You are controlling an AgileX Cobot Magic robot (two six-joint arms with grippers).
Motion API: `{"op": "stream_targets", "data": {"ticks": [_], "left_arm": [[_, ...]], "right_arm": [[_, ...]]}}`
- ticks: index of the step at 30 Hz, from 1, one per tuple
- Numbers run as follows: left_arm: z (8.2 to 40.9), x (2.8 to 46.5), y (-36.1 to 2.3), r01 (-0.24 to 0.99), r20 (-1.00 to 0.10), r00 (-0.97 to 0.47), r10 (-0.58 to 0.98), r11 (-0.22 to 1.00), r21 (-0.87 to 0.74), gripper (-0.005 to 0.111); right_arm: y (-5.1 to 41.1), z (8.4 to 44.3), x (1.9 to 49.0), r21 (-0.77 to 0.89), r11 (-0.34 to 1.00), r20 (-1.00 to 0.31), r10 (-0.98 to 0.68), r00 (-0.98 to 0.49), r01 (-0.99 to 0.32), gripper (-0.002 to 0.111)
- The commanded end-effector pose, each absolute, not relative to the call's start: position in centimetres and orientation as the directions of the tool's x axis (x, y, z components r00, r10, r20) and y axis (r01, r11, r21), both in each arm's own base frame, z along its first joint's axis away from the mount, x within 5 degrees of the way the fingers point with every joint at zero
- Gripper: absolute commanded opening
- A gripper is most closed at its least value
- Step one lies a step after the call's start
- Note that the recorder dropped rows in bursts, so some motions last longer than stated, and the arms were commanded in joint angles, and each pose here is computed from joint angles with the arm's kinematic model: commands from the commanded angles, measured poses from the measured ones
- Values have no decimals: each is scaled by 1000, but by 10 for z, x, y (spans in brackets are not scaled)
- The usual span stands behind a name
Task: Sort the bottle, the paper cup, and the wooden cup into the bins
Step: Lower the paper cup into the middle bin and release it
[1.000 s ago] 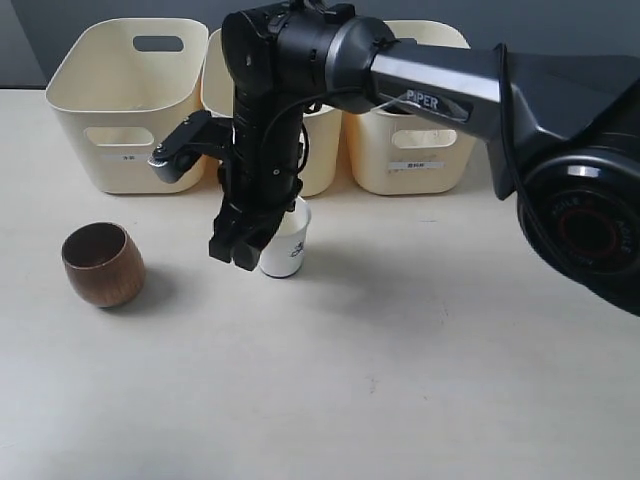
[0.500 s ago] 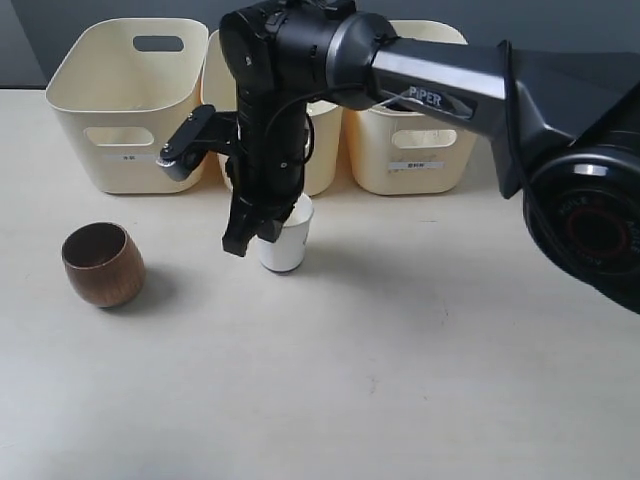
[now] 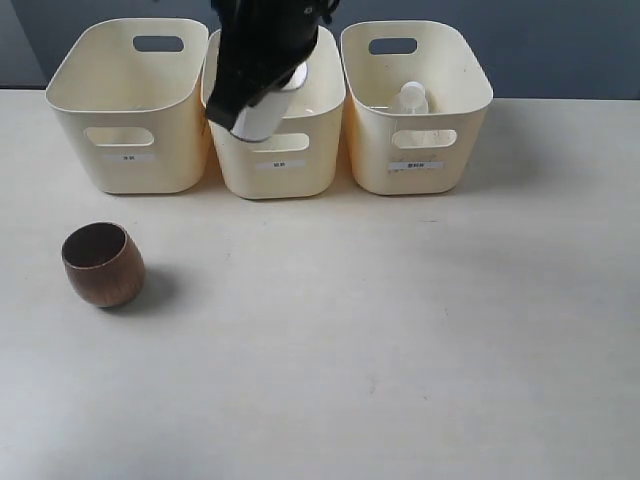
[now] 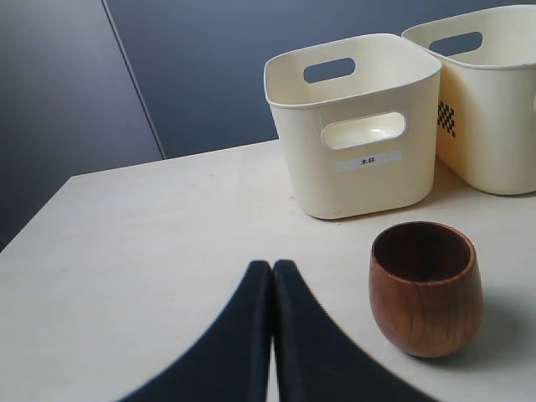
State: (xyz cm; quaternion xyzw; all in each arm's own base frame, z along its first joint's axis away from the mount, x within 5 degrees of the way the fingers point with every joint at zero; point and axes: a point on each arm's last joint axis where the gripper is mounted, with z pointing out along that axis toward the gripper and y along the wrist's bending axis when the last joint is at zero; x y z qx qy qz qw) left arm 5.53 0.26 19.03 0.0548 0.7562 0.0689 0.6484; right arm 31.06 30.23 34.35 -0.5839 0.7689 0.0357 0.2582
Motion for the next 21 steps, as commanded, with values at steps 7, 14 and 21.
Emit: {"op": "stream_targets", "data": {"ticks": [7,14,21], "left_arm": [[192,55,3,-10,-975,-148,166,986,169,0],[192,55,3,-10,-975,-148,166,986,169,0],[192,55,3,-10,-975,-148,166,986,169,0]], "right_arm": [[303,346,343,-488,396,-499,-857,-124,-778,-1],[294,310,384,-431,476,-550,-812,-196,-766,-1],[300,274,407,-446,485,-569,-802,-180,-752,-1]]}}
